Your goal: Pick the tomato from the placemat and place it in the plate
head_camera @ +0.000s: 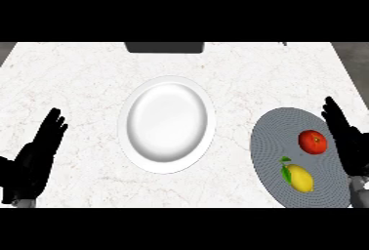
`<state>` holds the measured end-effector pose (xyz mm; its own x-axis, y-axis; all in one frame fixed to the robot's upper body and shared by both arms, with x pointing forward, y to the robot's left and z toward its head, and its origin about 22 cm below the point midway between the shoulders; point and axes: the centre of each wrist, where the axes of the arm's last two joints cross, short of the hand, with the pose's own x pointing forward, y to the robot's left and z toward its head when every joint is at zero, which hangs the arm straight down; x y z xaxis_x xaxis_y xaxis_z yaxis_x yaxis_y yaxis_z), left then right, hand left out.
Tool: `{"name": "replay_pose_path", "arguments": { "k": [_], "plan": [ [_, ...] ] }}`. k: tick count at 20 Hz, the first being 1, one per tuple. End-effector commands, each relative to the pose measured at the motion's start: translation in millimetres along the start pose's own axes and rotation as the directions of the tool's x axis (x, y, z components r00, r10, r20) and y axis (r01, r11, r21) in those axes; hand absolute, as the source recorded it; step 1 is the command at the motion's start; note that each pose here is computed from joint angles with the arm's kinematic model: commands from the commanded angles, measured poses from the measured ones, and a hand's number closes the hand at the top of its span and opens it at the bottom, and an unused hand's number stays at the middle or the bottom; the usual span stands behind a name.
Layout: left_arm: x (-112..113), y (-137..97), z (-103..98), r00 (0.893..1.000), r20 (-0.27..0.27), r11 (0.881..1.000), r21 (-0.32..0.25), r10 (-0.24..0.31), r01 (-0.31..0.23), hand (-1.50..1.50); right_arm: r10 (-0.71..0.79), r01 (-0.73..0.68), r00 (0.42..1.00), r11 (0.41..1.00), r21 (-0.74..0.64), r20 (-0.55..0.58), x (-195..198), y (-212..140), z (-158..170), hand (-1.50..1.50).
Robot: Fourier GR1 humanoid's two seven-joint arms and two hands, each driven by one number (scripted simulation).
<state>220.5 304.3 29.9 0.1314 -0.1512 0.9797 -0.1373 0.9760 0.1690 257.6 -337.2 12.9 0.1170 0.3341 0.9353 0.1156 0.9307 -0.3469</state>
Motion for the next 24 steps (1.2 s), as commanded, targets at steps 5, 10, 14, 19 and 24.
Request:
{"name": "replay_pose_path", "arguments": {
  "k": [5,10,14,19,24],
  "plan": [
    [69.6,-15.9,-28.0,0.947,0.318,0.989,-0.122,-0.038,0.081,0.0,-0.183,0.028,0.922,0.91,0.413,0.341,85.7,84.9,-28.5,1.5],
    [78.7,-30.2,-42.1,0.942,0.333,0.978,-0.181,-0.035,0.1,0.0,0.484,-0.53,0.819,0.844,0.085,0.309,45.1,86.6,-31.0,1.5],
    [86.7,-10.8,-50.5,0.942,0.333,0.986,-0.142,-0.034,0.086,0.0,0.1,-0.105,0.956,0.994,0.001,0.275,6.8,128.3,-3.7,-1.5],
    [80.6,-4.3,-55.5,0.947,0.319,0.984,-0.154,-0.04,0.093,0.0,0.026,-0.004,0.908,0.999,-0.053,0.418,-2.0,100.0,-6.1,-1.5],
    [73.6,-20.8,-56.4,0.952,0.306,0.984,-0.16,-0.029,0.082,0.0,0.181,-0.148,0.882,0.983,-0.109,0.435,62.2,59.0,4.6,-1.5]
  ]
}}
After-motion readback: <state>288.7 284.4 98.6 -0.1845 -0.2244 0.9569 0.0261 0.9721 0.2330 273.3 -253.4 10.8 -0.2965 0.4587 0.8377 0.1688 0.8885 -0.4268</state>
